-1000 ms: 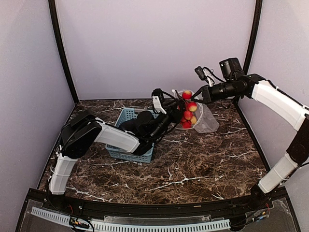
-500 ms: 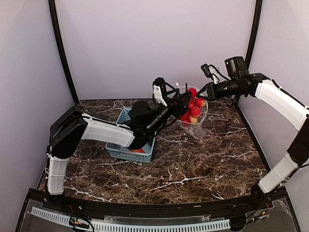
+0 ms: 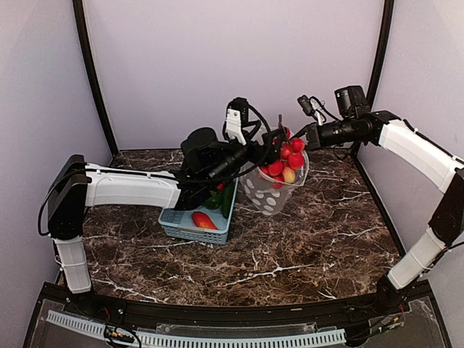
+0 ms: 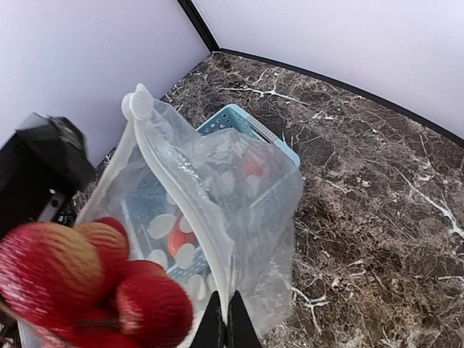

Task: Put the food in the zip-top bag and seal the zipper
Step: Place the fake fruit in the zipper food storage bag.

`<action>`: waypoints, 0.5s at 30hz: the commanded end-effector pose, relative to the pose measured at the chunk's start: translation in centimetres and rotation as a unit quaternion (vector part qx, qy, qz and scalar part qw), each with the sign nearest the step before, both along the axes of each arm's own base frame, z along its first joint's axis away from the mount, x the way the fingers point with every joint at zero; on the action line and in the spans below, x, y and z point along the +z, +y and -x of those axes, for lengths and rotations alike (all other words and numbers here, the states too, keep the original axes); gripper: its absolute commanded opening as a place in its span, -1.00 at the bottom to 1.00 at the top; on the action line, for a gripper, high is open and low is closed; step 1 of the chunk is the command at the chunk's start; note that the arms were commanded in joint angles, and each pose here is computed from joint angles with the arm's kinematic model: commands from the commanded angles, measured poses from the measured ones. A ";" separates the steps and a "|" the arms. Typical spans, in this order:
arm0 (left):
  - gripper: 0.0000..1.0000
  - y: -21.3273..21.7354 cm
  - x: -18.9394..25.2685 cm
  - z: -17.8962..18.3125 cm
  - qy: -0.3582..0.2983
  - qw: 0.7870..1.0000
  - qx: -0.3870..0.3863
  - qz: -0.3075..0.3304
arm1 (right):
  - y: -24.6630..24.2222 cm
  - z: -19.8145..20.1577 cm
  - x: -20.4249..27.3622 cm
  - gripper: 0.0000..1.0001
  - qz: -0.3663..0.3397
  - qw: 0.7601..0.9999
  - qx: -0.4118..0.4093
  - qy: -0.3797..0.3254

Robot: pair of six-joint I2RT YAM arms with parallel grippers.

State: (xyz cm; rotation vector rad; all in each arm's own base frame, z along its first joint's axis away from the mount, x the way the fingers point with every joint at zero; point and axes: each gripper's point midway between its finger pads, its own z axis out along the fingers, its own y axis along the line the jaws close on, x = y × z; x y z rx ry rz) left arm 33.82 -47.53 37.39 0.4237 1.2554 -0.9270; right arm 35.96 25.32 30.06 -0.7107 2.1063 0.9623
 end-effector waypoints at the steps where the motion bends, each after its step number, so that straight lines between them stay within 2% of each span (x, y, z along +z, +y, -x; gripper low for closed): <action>1: 0.95 -1.2 -4.6 -1.3 0.039 0.997 0.015 -0.058 | 0.5 0.0 0.8 -1.00 -0.023 1.000 0.015 -0.004; 9: 0.98 -2.0 -3.5 -1.4 0.048 0.994 0.006 -0.095 | -0.5 -1.1 -0.2 -1.00 0.005 1.000 -0.018 -0.012; 14: 0.98 -2.6 -3.5 -1.7 0.053 0.986 0.007 -0.157 | -0.2 -1.1 -0.4 -1.00 0.001 1.000 -0.011 -0.005; 15: 0.98 -2.7 -4.8 -2.0 0.067 0.981 0.004 -0.183 | 0.0 -0.9 -0.2 -1.00 -0.004 1.000 -0.002 -0.003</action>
